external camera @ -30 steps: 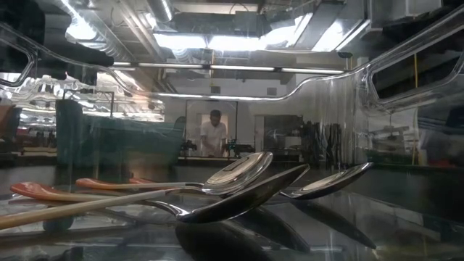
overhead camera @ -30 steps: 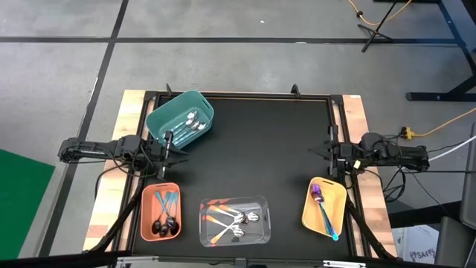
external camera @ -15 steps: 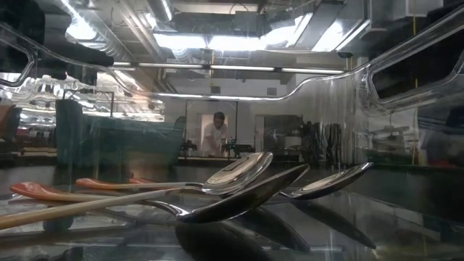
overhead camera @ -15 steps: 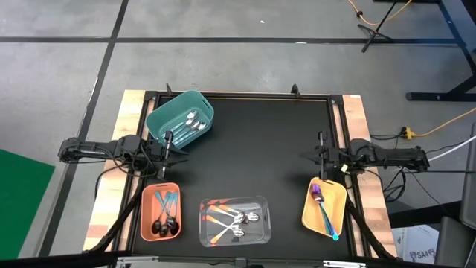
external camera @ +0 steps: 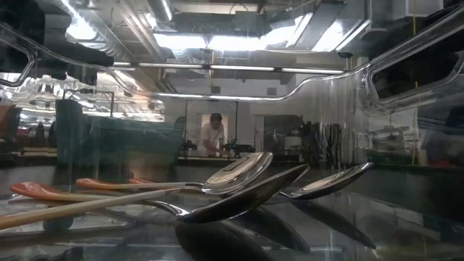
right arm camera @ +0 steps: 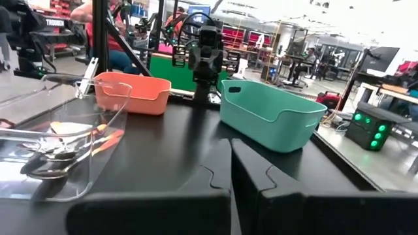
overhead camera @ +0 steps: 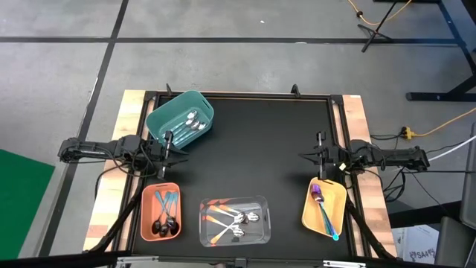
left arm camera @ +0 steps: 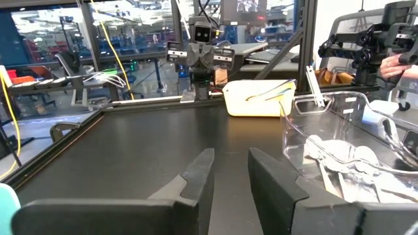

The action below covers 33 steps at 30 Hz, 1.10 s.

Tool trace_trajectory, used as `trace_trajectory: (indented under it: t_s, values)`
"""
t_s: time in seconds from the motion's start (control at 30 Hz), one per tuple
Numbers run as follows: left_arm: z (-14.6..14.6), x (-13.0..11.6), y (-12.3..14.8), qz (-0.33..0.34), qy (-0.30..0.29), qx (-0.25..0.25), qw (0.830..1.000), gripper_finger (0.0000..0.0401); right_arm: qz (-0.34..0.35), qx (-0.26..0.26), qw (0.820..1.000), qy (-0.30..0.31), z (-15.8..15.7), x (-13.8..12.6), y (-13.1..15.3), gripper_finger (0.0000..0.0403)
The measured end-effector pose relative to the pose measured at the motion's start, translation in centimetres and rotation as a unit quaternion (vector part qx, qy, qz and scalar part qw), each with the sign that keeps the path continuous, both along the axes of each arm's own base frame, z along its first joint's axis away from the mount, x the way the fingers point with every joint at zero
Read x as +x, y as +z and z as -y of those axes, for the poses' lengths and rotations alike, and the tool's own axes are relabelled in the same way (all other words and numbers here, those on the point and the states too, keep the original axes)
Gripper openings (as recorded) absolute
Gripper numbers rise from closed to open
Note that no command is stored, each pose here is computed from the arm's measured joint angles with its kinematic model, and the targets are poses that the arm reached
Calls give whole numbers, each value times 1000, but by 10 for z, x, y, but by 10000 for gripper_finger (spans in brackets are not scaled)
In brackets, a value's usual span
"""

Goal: Sort silverware by color (type)
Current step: Return to Home Position

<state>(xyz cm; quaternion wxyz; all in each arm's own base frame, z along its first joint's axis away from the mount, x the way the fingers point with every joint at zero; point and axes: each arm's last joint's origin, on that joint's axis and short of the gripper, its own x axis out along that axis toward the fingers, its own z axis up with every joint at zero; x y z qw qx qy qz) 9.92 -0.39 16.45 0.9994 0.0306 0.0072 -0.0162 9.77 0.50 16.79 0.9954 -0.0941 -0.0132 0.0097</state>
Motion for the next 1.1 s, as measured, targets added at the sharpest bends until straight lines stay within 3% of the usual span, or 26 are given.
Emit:
trace_trajectory:
  t_s: [1.1]
  values:
    - [0,0,0,0,0,0,1000,89,-7,14,1000,5,0,0,-1,0]
